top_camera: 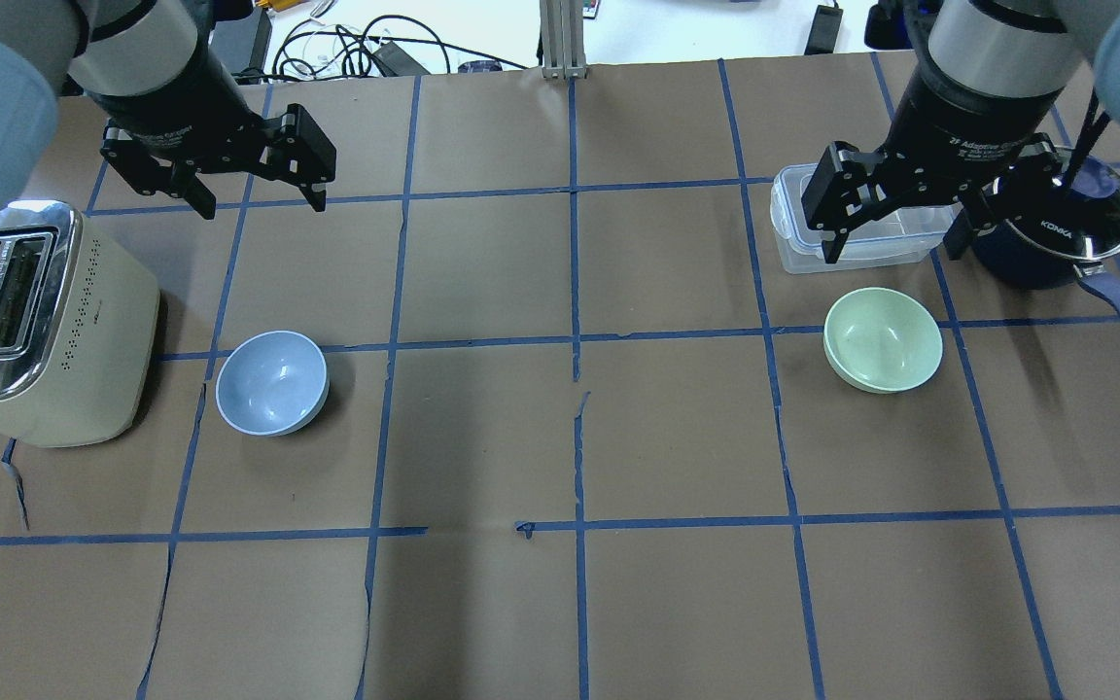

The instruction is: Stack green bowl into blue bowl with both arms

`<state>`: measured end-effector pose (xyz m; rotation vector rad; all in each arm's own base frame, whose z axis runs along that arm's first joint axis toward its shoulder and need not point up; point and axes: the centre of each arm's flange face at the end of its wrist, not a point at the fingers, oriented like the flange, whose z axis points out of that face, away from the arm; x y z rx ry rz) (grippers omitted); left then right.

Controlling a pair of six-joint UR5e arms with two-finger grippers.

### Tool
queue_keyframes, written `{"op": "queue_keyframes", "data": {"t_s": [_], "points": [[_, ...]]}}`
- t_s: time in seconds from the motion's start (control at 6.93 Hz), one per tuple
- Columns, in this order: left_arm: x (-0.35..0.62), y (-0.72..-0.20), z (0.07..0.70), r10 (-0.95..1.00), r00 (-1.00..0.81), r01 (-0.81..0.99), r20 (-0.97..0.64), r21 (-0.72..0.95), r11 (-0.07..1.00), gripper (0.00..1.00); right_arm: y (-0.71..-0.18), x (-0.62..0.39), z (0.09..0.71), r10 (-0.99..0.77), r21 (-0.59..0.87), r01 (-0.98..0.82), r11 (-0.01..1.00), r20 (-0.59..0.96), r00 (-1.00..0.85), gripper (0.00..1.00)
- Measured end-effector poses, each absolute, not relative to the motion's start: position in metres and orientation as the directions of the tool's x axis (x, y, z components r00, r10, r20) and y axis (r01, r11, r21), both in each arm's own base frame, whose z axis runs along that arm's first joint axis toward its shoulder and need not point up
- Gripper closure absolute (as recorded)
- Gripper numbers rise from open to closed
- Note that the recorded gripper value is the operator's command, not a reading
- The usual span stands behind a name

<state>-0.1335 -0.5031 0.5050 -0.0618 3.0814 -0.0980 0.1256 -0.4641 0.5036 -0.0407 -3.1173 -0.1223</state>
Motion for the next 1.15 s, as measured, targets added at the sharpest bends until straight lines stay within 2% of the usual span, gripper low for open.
{"op": "queue_keyframes", "data": {"t_s": [1.15], "points": [[-0.1301,-0.5136,0.5081,-0.024,-0.998,-0.020,-0.056,-0.068,0.997,0.00,-0.4639,0.1255,0.5031,0.025,0.079,0.027,0.997,0.024,-0.999,0.00]]}}
